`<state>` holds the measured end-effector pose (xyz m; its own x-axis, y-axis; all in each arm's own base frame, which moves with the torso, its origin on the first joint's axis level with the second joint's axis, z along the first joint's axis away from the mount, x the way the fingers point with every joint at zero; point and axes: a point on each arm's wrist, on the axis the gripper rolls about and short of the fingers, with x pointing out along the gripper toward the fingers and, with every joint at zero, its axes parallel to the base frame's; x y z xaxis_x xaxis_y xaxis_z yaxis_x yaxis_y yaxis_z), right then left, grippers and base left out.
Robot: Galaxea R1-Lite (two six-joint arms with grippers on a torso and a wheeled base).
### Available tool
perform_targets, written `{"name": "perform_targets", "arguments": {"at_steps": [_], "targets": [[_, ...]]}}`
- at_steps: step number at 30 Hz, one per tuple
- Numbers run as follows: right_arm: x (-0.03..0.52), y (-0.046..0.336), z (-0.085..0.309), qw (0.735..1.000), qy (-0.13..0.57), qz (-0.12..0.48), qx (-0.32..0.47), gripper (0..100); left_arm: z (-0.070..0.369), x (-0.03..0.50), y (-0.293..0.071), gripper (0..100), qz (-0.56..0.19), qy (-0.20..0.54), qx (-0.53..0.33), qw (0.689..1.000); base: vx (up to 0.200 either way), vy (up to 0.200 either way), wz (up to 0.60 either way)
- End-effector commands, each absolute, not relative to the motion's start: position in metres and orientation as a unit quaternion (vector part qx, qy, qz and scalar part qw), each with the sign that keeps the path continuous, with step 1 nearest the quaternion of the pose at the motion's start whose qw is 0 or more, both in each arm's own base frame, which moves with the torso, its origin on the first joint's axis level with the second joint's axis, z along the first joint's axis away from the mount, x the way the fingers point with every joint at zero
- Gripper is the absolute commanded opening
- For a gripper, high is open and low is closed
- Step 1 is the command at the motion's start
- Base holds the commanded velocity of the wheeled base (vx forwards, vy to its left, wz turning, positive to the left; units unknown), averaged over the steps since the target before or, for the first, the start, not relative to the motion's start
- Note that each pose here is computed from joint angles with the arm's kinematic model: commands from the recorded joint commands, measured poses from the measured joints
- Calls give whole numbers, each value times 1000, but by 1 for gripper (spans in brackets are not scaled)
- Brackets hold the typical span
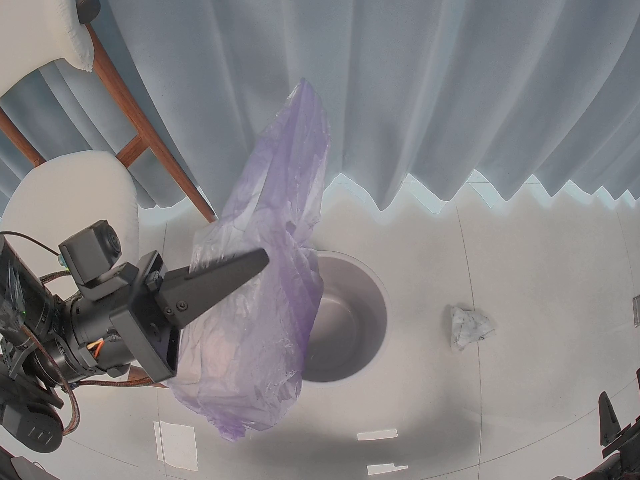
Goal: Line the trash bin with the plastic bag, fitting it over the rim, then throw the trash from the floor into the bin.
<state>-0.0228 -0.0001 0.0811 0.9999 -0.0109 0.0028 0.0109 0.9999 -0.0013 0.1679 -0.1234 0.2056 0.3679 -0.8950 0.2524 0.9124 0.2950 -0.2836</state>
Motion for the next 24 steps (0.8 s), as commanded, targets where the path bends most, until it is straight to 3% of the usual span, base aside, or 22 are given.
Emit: {"name": "perform_targets", "arguments": {"at_steps": [1,24], "targets": [[-23,0,76,1000,-1,-5,-1,100,204,167,-124,0,-563,-20,-192,803,0,0,0],[-23,0,76,1000,-2,-5,-1,100,187,181,-128,0,-548,13,-187,815,0,0,0]]}}
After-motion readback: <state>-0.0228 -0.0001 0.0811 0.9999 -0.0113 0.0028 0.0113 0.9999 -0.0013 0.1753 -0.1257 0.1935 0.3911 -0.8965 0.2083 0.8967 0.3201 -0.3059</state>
